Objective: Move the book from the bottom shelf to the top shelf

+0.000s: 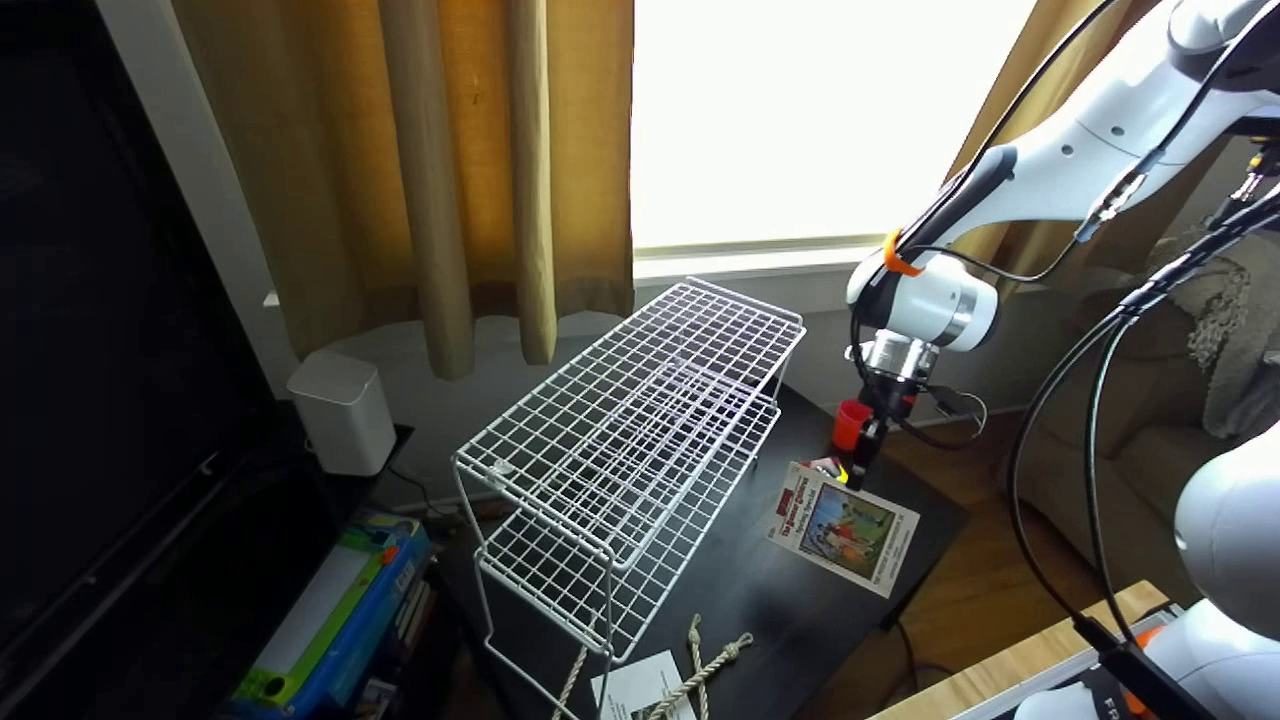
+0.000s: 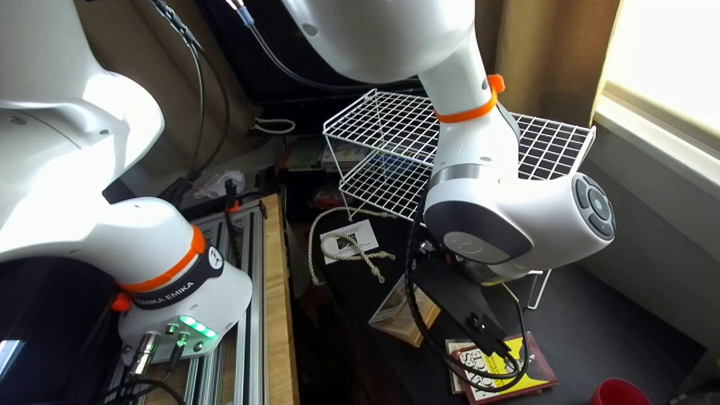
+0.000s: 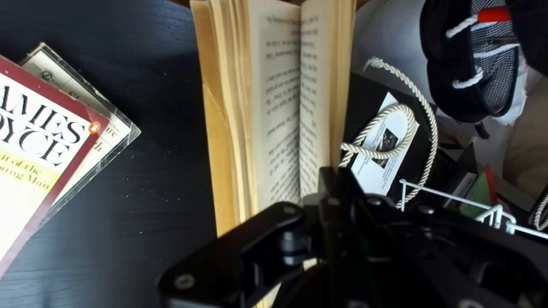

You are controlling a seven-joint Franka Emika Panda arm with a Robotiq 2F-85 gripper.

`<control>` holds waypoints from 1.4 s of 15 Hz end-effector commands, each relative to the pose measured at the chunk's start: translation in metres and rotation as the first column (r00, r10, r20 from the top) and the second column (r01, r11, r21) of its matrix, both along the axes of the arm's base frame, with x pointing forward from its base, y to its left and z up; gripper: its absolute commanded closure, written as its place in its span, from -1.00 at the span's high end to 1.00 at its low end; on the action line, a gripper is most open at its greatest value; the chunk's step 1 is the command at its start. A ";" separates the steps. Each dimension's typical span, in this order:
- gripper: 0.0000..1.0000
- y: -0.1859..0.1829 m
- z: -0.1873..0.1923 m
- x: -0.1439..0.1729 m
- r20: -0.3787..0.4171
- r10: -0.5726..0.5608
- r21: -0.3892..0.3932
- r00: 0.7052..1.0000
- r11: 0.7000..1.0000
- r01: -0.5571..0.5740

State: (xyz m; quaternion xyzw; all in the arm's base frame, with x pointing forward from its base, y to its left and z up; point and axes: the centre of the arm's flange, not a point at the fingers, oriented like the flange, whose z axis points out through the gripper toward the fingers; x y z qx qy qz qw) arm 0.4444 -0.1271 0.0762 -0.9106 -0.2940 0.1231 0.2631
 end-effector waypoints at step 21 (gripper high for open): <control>-0.98 -0.024 0.106 -0.036 0.060 0.047 0.012 0.997 0.999 -0.048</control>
